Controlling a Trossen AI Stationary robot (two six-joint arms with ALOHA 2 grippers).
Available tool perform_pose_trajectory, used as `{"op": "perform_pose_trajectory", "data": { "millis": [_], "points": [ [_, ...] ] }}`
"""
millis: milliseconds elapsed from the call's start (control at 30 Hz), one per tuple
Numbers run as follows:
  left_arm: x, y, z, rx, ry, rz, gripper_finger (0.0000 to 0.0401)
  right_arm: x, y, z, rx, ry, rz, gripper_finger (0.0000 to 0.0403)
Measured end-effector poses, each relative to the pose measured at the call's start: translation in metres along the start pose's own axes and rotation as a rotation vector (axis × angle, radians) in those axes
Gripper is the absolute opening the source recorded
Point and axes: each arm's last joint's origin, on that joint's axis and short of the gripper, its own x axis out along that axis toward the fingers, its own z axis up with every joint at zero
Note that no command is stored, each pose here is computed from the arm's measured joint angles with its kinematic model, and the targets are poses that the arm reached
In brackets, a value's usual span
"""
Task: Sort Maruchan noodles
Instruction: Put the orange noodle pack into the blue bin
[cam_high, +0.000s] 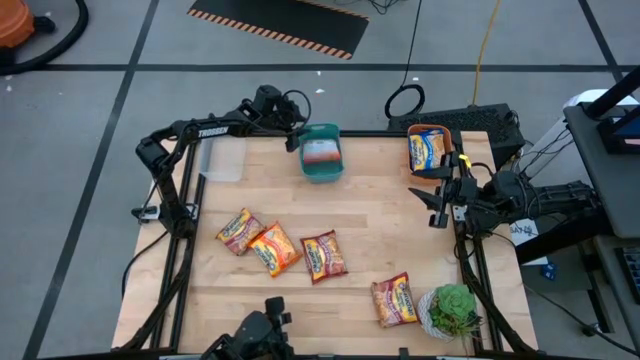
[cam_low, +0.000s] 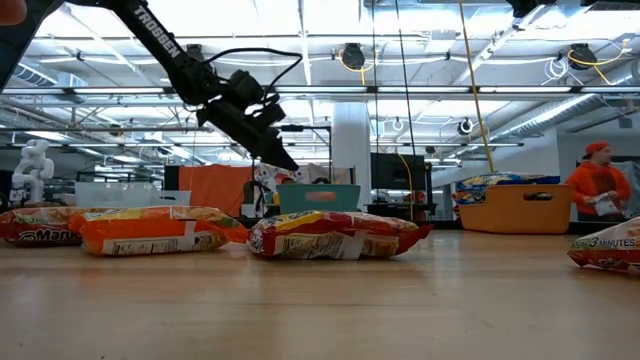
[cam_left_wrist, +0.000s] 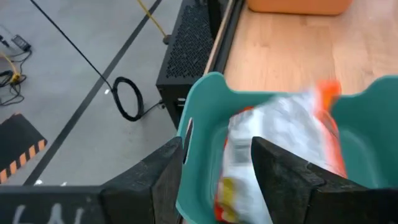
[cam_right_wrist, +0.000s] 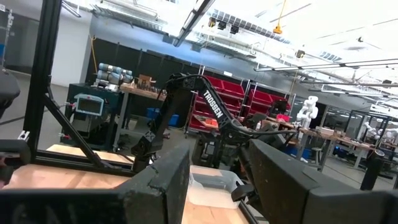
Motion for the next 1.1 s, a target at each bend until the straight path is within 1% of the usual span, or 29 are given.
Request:
{"op": "perform_pose_trajectory", "data": {
  "millis": [200,333,400,500,600,733,800,867,933,1100],
  "points": [
    [0.000,0.001,0.000,-0.051,0.019,0.063,0.0200,0.000,0.000,-0.001,-0.003,0.012,0.004,0.0160],
    [0.002,-0.001,0.001,-0.101,0.023,0.058,0.0200,0.000,0.000,-0.001,-0.004,0.017,-0.007,0.0160],
    [0.004,-0.007,0.002,-0.130,0.037,0.039,0.0200,0.000,0.000,-0.002,-0.004,0.025,-0.025,0.0160],
    [0.009,-0.021,0.003,-0.151,0.071,-0.006,0.0200,0.000,-0.001,-0.003,-0.006,0.038,-0.046,0.0160],
    [0.012,-0.039,0.004,-0.131,0.149,-0.019,0.0200,0.000,0.000,-0.004,-0.008,0.049,-0.043,0.0160],
    [0.010,-0.063,0.013,-0.073,0.254,0.089,0.0200,0.001,0.001,-0.006,0.006,0.067,-0.038,0.0160],
    [0.005,-0.073,0.020,-0.041,0.283,0.146,0.0200,0.003,0.001,-0.006,0.016,0.072,-0.041,0.0160],
    [-0.003,-0.085,0.031,-0.010,0.285,0.179,0.0200,0.004,0.001,-0.008,0.013,0.088,-0.059,0.0160],
    [-0.011,-0.097,0.041,0.004,0.270,0.171,0.0200,0.006,0.001,-0.010,0.009,0.106,-0.081,0.0160],
    [-0.032,-0.133,0.060,0.014,0.256,0.095,0.0200,0.011,0.004,-0.015,0.045,0.148,-0.106,0.0160]
  ]
}}
